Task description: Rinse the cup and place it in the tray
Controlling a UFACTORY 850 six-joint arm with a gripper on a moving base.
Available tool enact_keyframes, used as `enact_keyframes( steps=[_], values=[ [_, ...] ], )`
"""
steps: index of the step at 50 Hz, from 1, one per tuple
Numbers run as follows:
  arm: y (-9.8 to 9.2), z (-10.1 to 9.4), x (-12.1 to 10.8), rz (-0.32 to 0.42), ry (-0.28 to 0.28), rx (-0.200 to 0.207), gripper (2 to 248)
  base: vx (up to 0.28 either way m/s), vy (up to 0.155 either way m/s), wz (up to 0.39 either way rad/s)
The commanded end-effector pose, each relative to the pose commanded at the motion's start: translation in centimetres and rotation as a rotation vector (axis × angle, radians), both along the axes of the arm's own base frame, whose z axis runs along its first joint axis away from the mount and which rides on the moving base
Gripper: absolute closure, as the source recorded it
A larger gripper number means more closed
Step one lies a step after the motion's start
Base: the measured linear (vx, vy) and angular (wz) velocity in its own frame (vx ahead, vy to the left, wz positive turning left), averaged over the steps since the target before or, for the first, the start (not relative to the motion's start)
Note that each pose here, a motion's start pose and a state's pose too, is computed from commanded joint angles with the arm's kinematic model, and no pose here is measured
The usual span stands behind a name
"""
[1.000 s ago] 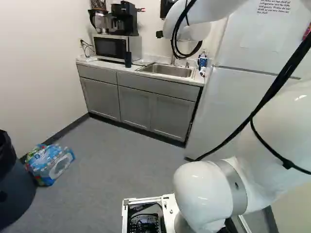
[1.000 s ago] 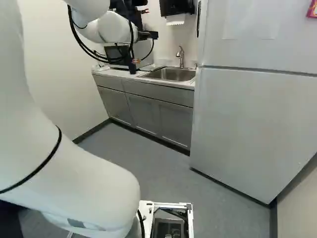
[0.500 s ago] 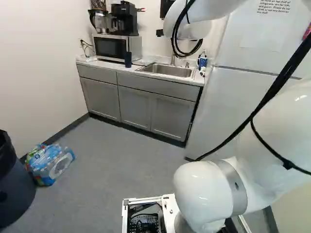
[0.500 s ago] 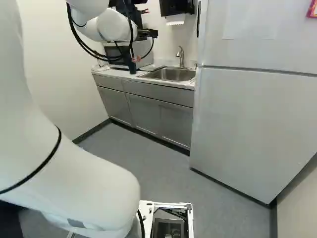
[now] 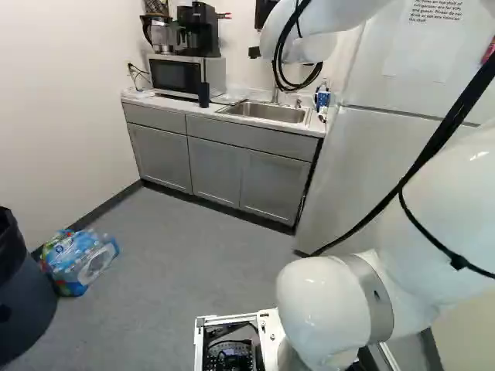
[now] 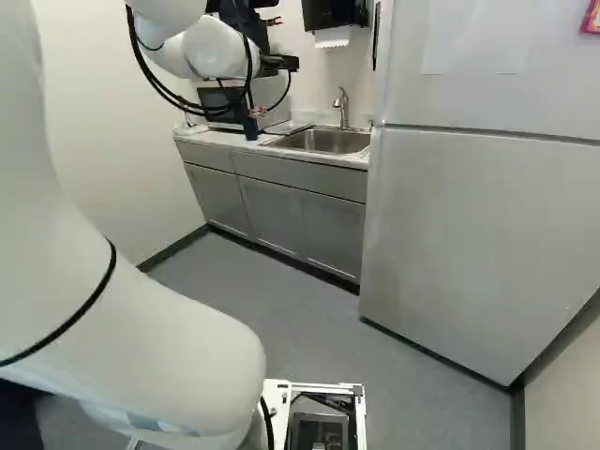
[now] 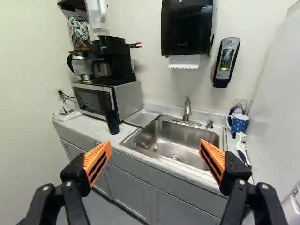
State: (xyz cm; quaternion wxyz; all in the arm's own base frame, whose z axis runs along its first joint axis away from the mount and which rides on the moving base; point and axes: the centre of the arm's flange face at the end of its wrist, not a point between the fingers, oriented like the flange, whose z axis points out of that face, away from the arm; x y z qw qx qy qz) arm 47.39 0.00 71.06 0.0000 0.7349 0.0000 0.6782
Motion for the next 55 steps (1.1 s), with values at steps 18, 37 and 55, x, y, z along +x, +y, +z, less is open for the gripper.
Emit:
enact_keyframes(
  steps=[18, 37, 55],
  values=[
    [0.0, 0.0, 0.0, 0.0, 0.0, 0.0, 3, 0.018, -0.001, -0.002],
    [0.0, 0.0, 0.0, 0.0, 0.0, 0.0, 3, 0.034, -0.001, -0.004],
    [0.0, 0.0, 0.0, 0.0, 0.0, 0.0, 3, 0.071, 0.004, -0.013]
  ],
)
